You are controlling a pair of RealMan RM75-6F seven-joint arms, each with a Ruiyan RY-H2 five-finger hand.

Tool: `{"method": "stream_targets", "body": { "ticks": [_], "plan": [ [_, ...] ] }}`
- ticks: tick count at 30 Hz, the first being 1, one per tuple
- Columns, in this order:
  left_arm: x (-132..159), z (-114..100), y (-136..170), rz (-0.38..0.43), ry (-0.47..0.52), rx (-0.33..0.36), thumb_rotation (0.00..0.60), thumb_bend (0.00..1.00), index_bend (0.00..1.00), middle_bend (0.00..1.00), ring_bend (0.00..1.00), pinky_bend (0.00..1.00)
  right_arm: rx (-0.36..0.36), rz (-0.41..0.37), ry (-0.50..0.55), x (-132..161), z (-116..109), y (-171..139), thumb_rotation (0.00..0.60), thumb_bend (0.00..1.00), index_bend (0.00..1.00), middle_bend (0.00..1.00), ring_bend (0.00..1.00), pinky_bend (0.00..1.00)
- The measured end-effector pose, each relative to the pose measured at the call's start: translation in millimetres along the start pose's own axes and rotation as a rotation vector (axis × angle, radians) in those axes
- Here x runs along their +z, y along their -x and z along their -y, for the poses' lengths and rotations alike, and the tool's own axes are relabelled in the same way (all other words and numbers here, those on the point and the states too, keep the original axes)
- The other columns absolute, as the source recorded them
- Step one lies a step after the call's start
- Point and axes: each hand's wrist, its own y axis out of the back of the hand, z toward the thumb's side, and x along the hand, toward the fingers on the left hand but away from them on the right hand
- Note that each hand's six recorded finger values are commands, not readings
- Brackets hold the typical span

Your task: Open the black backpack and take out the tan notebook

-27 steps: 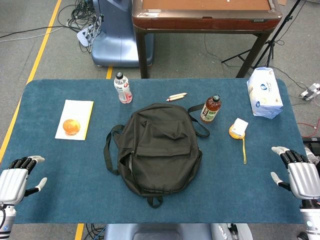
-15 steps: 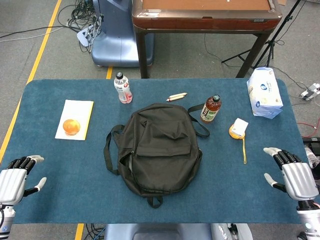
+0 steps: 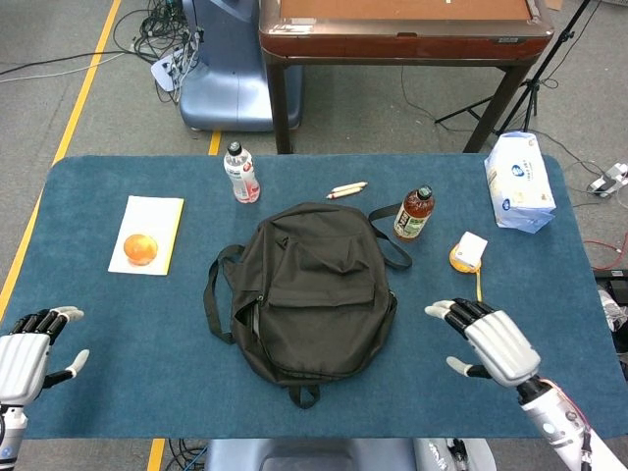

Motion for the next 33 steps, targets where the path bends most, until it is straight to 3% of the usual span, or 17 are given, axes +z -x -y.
{"method": "stream_targets", "body": {
  "ticks": [4,14,33],
  "plan": [
    [-1.0,-0.3,1.3,-0.003,-0.001,0.0,0.6,0.24,0.31,0.29,0.24,0.23,0.078,-0.081,0.015,22.3,10.5,17.4,0.6,0.09,0.08,0.12,0.08,0.23],
    [-6.5,0.6,6.5,-0.028,0.0,-0.005,0.6,0.24,0.31,0.29,0.24,0.23,0.204,-0.274,0.016,84.2,39.9,65.8,0.6,0.08,0.04,0.09,0.04,0.21],
    [-18.6,2.6,12.7,-0.059,0.006,-0.009,0.6,0.24,0.31,0.29,0.24,0.23,0.291,-0.362,-0.045,131.7,75.0,132.4,0.6,0.08,0.04,0.09,0.04,0.21]
  ]
}}
